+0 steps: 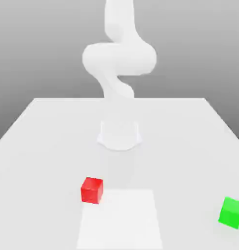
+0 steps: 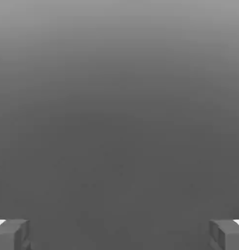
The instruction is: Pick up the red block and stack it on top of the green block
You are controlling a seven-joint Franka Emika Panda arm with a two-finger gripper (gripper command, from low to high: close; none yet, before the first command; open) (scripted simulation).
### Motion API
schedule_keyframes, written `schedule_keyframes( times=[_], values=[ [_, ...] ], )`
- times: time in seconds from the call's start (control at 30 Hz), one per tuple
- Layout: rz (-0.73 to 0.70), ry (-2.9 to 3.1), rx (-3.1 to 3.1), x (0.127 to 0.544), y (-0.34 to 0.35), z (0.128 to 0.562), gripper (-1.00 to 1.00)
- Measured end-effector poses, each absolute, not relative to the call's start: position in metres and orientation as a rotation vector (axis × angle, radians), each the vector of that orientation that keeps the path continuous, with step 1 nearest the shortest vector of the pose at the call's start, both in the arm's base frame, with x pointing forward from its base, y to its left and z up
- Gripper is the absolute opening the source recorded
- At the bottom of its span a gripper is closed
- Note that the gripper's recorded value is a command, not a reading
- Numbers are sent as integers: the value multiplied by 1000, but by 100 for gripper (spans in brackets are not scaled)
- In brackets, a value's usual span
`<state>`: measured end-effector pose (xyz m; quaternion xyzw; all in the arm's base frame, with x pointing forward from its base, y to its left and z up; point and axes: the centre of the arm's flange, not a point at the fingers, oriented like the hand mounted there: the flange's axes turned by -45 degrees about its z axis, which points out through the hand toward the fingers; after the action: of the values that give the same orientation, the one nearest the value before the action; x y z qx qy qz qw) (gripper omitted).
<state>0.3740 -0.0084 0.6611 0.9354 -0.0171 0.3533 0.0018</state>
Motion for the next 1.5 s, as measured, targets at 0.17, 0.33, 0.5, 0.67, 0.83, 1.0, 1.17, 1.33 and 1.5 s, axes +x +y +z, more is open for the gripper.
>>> schedule_keyframes(
  times=[0.17, 0.33, 0.5, 0.67, 0.83, 1.0, 1.17, 1.33, 1.5],
  values=[
    [827, -133, 3009, 414, -31, 537, 0],
    [540, -216, 3065, 415, -54, 412, 0],
    [218, -310, 3107, 376, -71, 285, 0],
    [10, -375, 3119, 337, -79, 187, 0],
    [0, -373, 3119, 333, -78, 145, -100],
    [0, -374, 3119, 333, -78, 145, -100],
    [0, -374, 3119, 334, -78, 166, -100],
    [-2, -365, 3119, 337, -72, 205, -100],
    [-16, -284, 3107, 376, -4, 214, -100]
  ],
)
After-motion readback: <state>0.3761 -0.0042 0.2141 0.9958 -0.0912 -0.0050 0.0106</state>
